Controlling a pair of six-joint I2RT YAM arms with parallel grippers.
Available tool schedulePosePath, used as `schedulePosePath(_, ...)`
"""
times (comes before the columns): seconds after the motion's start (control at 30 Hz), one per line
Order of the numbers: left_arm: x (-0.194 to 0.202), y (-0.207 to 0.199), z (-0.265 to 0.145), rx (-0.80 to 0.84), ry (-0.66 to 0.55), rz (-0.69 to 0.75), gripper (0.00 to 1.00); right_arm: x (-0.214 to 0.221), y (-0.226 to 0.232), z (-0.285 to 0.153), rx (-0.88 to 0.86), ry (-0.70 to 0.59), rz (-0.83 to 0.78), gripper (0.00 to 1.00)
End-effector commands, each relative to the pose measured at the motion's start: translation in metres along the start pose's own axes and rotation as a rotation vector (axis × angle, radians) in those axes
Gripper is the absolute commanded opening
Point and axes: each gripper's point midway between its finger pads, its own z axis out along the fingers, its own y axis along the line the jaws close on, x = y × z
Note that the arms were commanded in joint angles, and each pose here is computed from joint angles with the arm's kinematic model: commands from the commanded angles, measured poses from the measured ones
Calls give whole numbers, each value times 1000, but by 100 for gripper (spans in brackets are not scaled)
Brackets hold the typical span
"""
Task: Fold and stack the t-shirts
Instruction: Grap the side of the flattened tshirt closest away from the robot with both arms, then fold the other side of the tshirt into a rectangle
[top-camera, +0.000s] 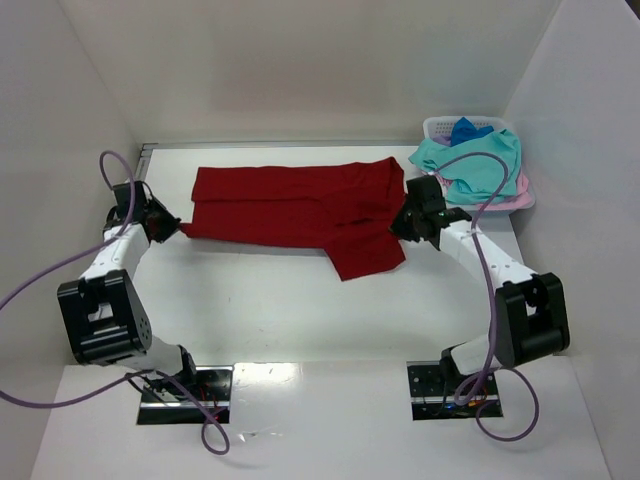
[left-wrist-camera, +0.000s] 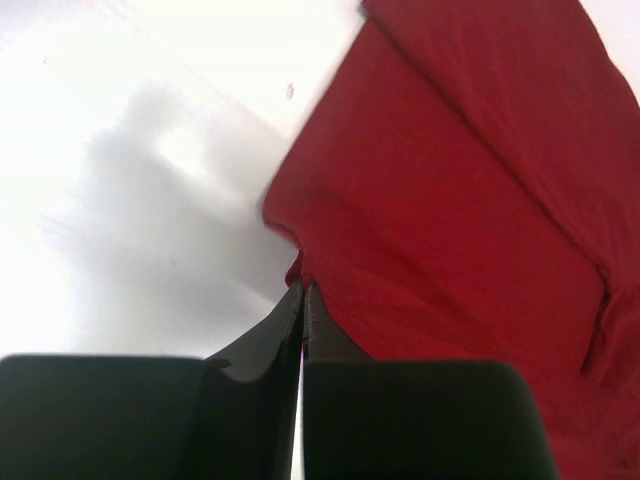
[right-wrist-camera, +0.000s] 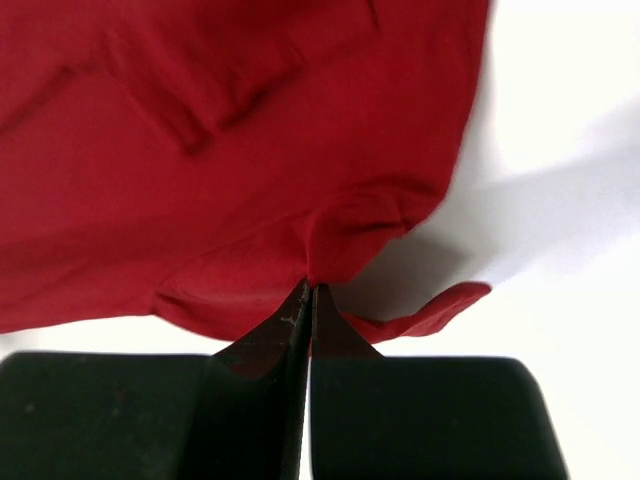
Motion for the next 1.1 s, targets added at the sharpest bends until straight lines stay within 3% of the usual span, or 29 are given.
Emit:
schedulePosePath(0.0, -23, -14, 11, 38, -25, 26, 0, -42, 29, -1, -69, -86, 14, 0)
schedulePosePath(0.7, -55, -53, 96, 112, 11, 83, 0, -123, 34, 74, -15, -137, 60, 0)
schedulePosePath(1.07, -62, -59, 118, 114, 2, 99, 0, -125, 38, 107, -13, -103, 41, 0)
